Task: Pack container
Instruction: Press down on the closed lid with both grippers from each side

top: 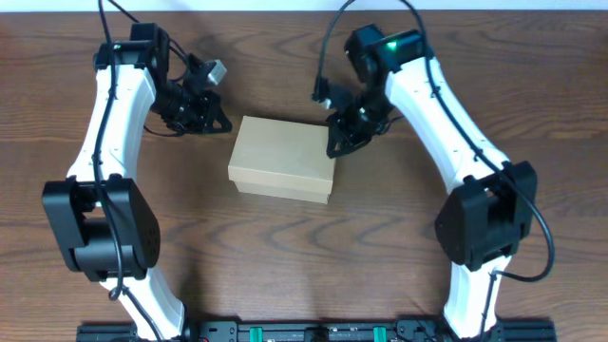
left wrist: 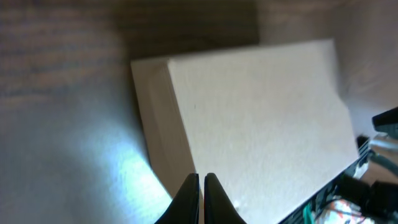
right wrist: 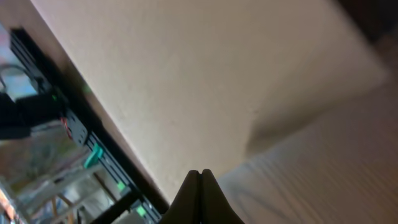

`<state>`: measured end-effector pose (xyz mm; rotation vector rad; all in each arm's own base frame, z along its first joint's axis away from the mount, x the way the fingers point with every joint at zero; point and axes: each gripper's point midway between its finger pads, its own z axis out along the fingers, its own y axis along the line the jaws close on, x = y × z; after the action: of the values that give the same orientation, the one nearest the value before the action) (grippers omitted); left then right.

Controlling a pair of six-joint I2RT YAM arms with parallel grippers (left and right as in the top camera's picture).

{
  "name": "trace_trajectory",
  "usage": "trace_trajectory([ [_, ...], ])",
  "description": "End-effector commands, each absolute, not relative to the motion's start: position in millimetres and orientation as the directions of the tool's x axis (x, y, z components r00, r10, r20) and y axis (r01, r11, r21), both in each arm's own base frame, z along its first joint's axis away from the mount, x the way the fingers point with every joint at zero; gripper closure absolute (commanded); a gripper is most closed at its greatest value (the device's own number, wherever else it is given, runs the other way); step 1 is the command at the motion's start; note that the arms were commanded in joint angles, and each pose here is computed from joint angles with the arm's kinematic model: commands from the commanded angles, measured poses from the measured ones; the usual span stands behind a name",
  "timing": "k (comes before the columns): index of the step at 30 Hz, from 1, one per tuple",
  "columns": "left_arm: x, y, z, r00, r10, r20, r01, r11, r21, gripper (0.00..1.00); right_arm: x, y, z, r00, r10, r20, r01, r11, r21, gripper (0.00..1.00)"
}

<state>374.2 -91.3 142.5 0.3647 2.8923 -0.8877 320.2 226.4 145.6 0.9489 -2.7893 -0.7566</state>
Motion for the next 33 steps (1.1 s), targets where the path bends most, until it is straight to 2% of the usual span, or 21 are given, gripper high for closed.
trace_trajectory([
  [1, 366.5, -85.4, 153.5, -0.943, 0.279, -0.182, 0.332, 0.831, -0.446, 0.94, 315.4, 227.6, 151.2, -0.777, -0.625, -0.078, -0.587, 0.673, 0.449, 0.98],
  [7, 354.3, -91.2, 149.0, -0.935, 0.33, -0.132, 0.355, 0.839, -0.412, 0.94, 307.5, 230.7, 146.3, -0.766, -0.641, -0.056, -0.592, 0.668, 0.45, 0.98],
  [14, 345.1, -83.8, 139.1, -0.926, 0.371, -0.066, 0.372, 0.872, -0.319, 0.94, 281.4, 234.7, 111.3, -0.736, -0.676, 0.029, -0.59, 0.662, 0.461, 0.98],
  [26, 328.8, -82.5, 97.0, -0.951, 0.308, 0.018, 0.284, 0.897, -0.338, 0.94, 279.3, 231.5, 89.2, -0.737, -0.675, 0.049, -0.595, 0.68, 0.428, 0.98],
  [30, 333.5, -81.4, 106.9, -0.955, 0.297, -0.014, 0.285, 0.9, -0.33, 0.94, 279.5, 231.2, 89.0, -0.736, -0.675, 0.049, -0.596, 0.681, 0.426, 0.98],
  [33, 339.9, -81.6, 131.0, -0.95, 0.297, -0.096, 0.312, 0.898, -0.31, 0.94, 279.5, 231.1, 89.0, -0.736, -0.675, 0.05, -0.595, 0.681, 0.426, 0.98],
])
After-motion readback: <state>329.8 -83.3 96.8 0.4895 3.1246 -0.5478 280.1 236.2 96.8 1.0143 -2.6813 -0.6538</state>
